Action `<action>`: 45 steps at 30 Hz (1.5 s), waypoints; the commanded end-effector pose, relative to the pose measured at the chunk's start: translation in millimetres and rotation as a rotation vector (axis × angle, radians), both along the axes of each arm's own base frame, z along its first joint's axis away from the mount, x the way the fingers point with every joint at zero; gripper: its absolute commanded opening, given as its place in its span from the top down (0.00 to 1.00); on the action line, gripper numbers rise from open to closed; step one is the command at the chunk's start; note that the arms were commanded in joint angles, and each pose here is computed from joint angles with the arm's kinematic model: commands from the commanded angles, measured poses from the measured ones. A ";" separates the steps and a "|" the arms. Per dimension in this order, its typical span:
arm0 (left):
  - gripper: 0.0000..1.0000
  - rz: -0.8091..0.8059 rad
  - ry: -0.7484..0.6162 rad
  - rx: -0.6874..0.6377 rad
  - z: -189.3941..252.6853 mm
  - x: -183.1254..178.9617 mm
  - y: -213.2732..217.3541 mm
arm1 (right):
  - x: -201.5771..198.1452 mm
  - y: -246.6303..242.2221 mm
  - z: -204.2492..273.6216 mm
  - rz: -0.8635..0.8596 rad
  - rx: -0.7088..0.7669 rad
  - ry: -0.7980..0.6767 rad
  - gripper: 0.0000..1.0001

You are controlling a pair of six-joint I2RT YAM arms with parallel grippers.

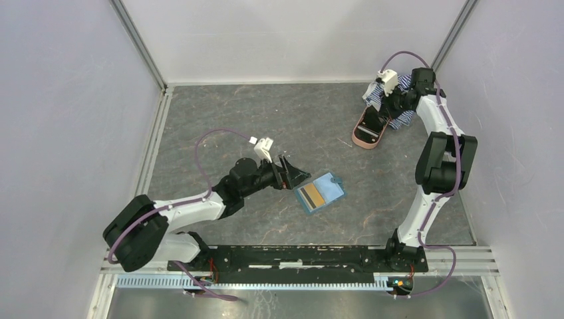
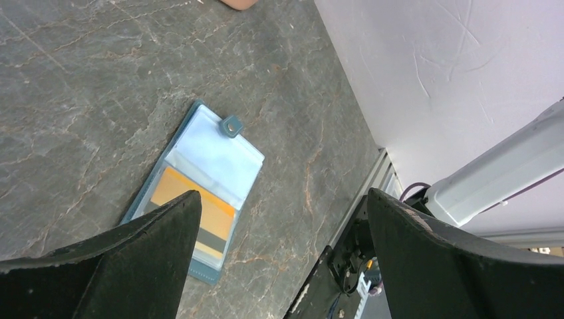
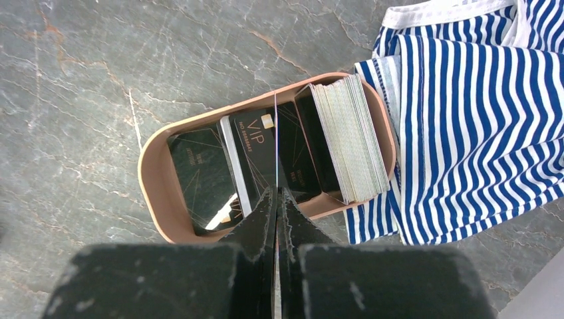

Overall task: Put the credit cards into the card holder
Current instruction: Pick up the credit card from the storage box.

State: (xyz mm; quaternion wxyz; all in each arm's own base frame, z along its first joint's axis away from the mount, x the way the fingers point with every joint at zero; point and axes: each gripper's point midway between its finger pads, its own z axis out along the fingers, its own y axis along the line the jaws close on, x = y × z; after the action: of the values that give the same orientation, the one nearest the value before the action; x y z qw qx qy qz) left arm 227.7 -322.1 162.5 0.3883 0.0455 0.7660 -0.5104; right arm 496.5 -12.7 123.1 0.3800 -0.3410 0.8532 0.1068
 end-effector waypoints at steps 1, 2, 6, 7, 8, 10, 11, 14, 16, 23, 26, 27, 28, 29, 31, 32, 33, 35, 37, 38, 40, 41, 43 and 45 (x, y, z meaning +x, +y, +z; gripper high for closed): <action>0.00 -0.024 -0.058 -0.099 36.9 11.5 -17.0 | 3.2 7.3 57.8 0.003 0.052 -0.101 1.00; 0.00 -0.024 -0.060 -0.099 37.3 13.5 -18.4 | 2.9 6.8 60.5 -0.001 0.060 -0.102 1.00; 0.00 -0.029 -0.064 -0.111 38.8 23.0 -25.9 | -1.2 12.0 74.6 0.004 0.112 -0.105 1.00; 0.00 -0.034 -0.063 -0.117 38.9 25.2 -28.3 | -2.8 14.0 79.3 0.010 0.125 -0.106 1.00; 0.00 -0.038 -0.060 -0.123 38.8 28.4 -30.8 | -4.4 15.6 82.0 0.013 0.139 -0.104 1.00; 0.01 -0.046 -0.060 -0.142 40.8 34.5 -36.1 | -9.2 20.3 90.5 0.023 0.165 -0.105 1.00; 0.01 -0.052 -0.059 -0.154 40.4 38.5 -38.8 | -11.9 22.8 93.8 0.029 0.180 -0.103 1.00; 0.02 -0.062 -0.076 -0.196 47.2 48.5 -44.7 | -22.3 32.8 106.2 0.051 0.232 -0.101 1.00; 0.02 -0.057 -0.078 -0.209 46.2 58.0 -48.8 | -31.2 41.1 111.1 0.069 0.277 -0.086 1.00; 0.00 -0.083 -0.087 -0.290 52.5 83.7 -63.9 | -69.6 72.1 130.2 0.129 0.460 -0.039 1.00; 0.00 -0.096 -0.081 -0.330 56.9 93.0 -72.0 | -88.0 85.1 136.8 0.155 0.547 -0.003 1.00; 0.00 -0.101 -0.084 -0.346 59.5 95.0 -74.9 | -94.3 89.1 140.8 0.167 0.573 0.003 1.00; 0.00 -0.105 -0.089 -0.363 62.9 97.5 -77.5 | -100.7 93.3 143.9 0.177 0.599 0.012 1.00; 0.00 -0.109 -0.100 -0.382 68.0 100.6 -80.4 | -105.9 96.3 145.5 0.182 0.618 0.022 1.00; 0.00 -0.115 -0.100 -0.406 70.2 106.5 -86.5 | -116.0 102.1 151.3 0.196 0.656 0.033 1.00; 0.00 -0.121 -0.100 -0.421 71.1 109.4 -89.8 | -120.8 104.5 152.5 0.200 0.676 0.045 1.00; 0.00 -0.129 -0.095 -0.442 72.6 111.5 -93.0 | -125.7 108.0 155.7 0.212 0.693 0.048 1.00; 0.00 -0.145 -0.093 -0.490 77.5 114.4 -97.8 | -133.8 112.3 156.9 0.221 0.723 0.067 1.00; 0.00 -0.154 -0.086 -0.532 80.6 117.3 -100.9 | -140.6 116.2 157.5 0.231 0.746 0.082 1.00; 0.00 -0.160 -0.091 -0.546 83.6 117.2 -101.8 | -143.4 118.0 158.0 0.235 0.757 0.089 1.00; 0.00 -0.170 -0.094 -0.564 87.0 117.0 -103.2 | -149.2 122.6 158.7 0.247 0.783 0.108 1.00; 0.00 -0.176 -0.097 -0.577 89.9 116.2 -103.2 | -151.8 124.9 158.7 0.253 0.791 0.116 1.00; 0.03 -0.191 -0.105 -0.604 95.4 113.9 -102.8 | -156.3 129.6 158.5 0.266 0.802 0.130 1.00; 0.06 -0.215 -0.109 -0.627 100.4 111.0 -104.0 | -159.9 133.9 156.8 0.275 0.809 0.145 1.00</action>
State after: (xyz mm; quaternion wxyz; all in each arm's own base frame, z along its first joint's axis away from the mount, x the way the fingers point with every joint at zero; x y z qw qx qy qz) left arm 348.2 -426.1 217.9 0.3648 0.0099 0.6085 -0.7047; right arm 350.2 108.5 262.5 0.4015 -0.2497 0.7395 0.4790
